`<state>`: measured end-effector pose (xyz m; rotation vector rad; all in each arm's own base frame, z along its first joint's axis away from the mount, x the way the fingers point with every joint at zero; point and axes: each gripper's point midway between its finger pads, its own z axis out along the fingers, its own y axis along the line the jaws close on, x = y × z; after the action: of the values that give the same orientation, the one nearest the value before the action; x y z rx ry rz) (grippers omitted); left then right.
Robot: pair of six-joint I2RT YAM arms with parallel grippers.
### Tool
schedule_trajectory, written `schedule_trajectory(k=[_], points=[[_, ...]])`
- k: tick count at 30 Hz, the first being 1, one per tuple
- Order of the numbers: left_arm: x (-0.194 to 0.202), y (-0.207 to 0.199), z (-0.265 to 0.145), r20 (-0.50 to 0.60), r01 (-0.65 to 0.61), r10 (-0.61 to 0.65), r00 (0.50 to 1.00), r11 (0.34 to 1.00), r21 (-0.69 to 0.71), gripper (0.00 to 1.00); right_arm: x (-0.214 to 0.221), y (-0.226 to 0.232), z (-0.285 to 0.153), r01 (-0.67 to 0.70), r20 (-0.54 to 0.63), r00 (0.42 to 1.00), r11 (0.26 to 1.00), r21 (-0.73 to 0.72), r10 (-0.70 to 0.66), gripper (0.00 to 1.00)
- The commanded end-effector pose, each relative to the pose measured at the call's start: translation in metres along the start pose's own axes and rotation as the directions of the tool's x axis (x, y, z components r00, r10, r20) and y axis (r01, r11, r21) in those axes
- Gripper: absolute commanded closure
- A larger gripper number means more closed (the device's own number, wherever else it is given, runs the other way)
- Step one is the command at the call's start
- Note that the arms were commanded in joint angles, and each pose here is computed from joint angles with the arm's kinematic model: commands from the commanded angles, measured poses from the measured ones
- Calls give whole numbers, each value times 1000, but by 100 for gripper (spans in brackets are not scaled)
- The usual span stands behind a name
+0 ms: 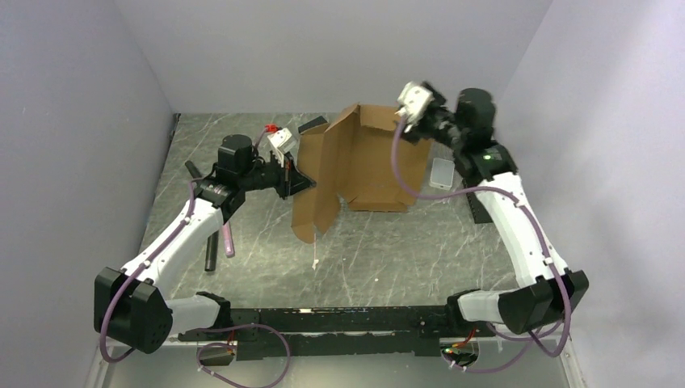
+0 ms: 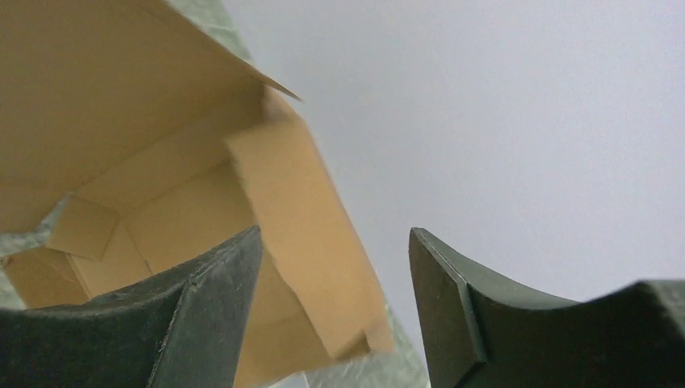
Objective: Fold the paper box
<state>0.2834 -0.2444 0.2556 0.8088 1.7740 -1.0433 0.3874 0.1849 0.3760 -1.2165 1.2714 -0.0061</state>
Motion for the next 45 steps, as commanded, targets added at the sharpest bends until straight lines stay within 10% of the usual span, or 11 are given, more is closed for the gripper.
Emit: schedule_trajectory(k=[1,7,19,37,45], points=[[-18,2,-2,20,-109,109,994,994,-16,100,15,-27,-40,-339,74,939,941,7,337,24],[-21,0,-4,37,-154,155,987,988,-14,100,111,-35,-75,-654,97,755,739,161,648,8],[-22,-7,-6,71,-182,181,981,983,13,100,207,3,-53,-873,88,482,469,134,872,15],[-21,-5,-3,80,-187,185,979,982,15,100,202,19,-24,-830,92,554,557,-16,828,25],[-11,-5,-3,68,-133,132,989,991,16,100,178,49,-30,-778,61,588,584,-231,807,12]])
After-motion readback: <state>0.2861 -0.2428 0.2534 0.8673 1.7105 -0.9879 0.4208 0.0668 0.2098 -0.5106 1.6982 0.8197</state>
